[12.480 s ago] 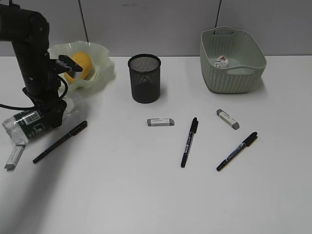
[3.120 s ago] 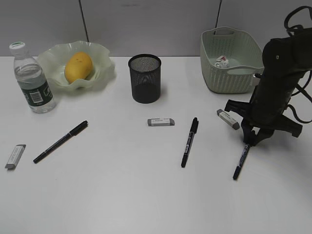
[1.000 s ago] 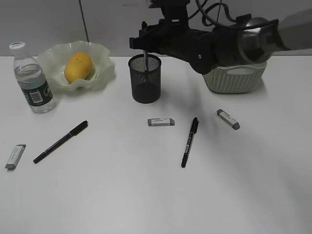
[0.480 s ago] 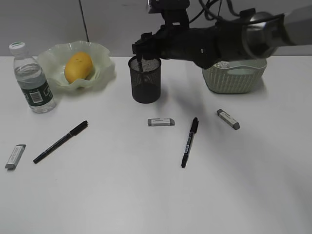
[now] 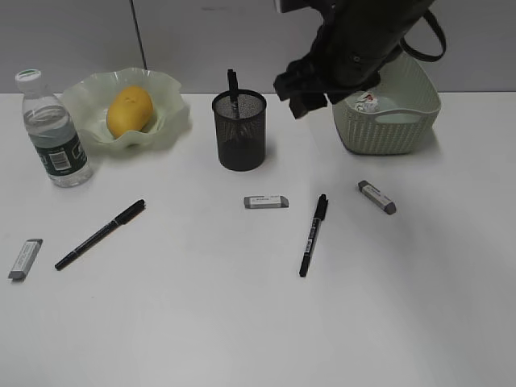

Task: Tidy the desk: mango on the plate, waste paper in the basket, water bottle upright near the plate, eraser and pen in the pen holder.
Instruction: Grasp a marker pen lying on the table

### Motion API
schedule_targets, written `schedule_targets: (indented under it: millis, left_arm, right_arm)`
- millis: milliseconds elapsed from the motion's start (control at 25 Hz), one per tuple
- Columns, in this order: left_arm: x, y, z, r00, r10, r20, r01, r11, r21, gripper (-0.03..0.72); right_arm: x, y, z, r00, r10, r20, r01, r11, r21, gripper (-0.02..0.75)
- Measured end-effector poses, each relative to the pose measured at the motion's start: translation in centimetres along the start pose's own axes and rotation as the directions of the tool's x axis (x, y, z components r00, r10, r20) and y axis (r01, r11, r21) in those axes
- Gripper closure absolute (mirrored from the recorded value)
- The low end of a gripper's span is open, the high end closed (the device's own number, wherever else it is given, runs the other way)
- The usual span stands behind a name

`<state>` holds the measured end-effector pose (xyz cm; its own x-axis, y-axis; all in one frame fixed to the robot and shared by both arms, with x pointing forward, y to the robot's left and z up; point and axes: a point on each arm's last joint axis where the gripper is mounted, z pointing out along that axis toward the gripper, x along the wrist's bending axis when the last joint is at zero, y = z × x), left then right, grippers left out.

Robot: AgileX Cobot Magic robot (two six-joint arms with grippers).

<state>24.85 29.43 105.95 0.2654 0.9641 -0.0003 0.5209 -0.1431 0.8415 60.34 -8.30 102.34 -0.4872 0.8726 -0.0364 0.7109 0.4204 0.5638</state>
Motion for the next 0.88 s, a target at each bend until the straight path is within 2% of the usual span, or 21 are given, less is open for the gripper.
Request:
schedule_targets:
  millis: [200, 320, 440, 640, 880]
  left_arm:
    - [0.0, 0.0, 0.0, 1.0, 0.0, 0.0, 0.0, 1.0, 0.0, 0.188]
    - [0.0, 0.0, 0.0, 1.0, 0.0, 0.0, 0.0, 1.0, 0.0, 0.188]
    - [0.0, 0.0, 0.0, 1.0, 0.0, 0.0, 0.0, 1.0, 0.0, 0.188]
    - [0.0, 0.0, 0.0, 1.0, 0.0, 0.0, 0.0, 1.0, 0.0, 0.188]
    - [0.0, 0.0, 0.0, 1.0, 0.0, 0.0, 0.0, 1.0, 0.0, 0.188]
  right_arm:
    - [-1.0, -1.9, -2.2, 1.0, 0.007, -0.024, -0.001, 0.975, 0.224, 0.258]
    - [-2.3, -2.4, -3.9, 0.998, 0.039, -0.046, -0.025, 0.96, 0.279, 0.258]
    - [-3.7, -3.4, -5.8, 0.996, 0.081, -0.045, -0.064, 0.955, 0.291, 0.258]
    - [-5.3, -7.3, -9.1, 0.99, 0.139, -0.017, -0.128, 0.945, 0.303, 0.258]
    - [-4.6, -12.9, -13.4, 0.987, 0.159, -0.007, -0.152, 0.959, 0.238, 0.258]
